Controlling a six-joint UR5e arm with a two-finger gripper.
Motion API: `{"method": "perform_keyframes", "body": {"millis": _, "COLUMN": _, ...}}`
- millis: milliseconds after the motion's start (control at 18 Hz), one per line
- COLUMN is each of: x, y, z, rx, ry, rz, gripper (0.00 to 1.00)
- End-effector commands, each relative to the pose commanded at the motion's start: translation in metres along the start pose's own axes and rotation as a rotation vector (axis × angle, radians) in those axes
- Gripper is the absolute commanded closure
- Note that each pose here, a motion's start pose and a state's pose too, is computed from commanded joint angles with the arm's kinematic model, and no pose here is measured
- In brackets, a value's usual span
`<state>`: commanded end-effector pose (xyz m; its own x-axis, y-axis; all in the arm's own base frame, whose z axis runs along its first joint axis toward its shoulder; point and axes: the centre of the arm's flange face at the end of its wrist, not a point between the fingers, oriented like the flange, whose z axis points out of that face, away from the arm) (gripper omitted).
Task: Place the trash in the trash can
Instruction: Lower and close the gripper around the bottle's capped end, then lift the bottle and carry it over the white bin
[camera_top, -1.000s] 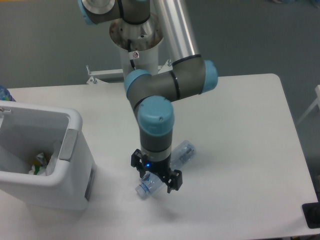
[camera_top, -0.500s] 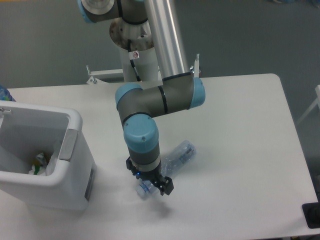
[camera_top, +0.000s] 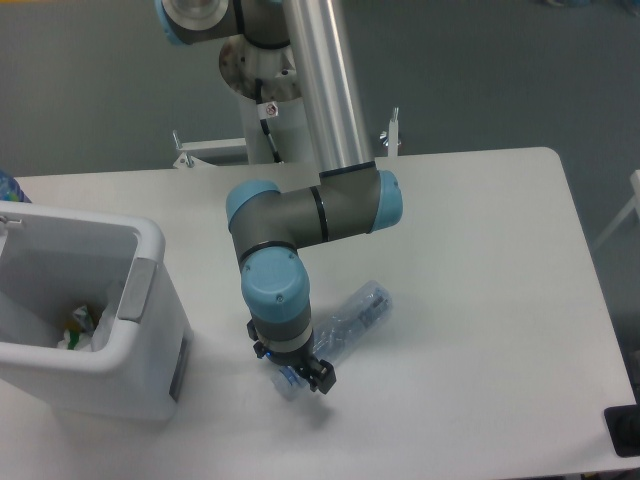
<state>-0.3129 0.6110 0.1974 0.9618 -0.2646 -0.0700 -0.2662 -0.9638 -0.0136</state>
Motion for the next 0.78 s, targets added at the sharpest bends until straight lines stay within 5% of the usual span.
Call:
{"method": "perform_keyframes", "body": {"millis": 111, "x": 0.0, "y": 0.0, "z": -0.003, "rx": -0.001, "ry": -0.001, "rz": 0.032, "gripper": 0.64}}
{"method": "perform_keyframes", "body": {"millis": 278, "x": -0.005, "y": -0.001, "z": -0.014, "rx": 0.015, "ry": -0.017, "rz": 0.045, "gripper": 0.72}}
{"method": "perform_keyframes", "body": {"millis": 556, "x": -0.032, "y": 0.005, "z": -0.042, "rx": 0.064, "ry": -0.053, "rz": 0.013, "gripper": 0.72}}
{"method": "perform_keyframes", "body": {"millis": 778, "x": -0.063, "y": 0.023, "z": -0.081, "rx": 0.221, "ry": -0.033, "rz": -0.046, "gripper": 0.72}}
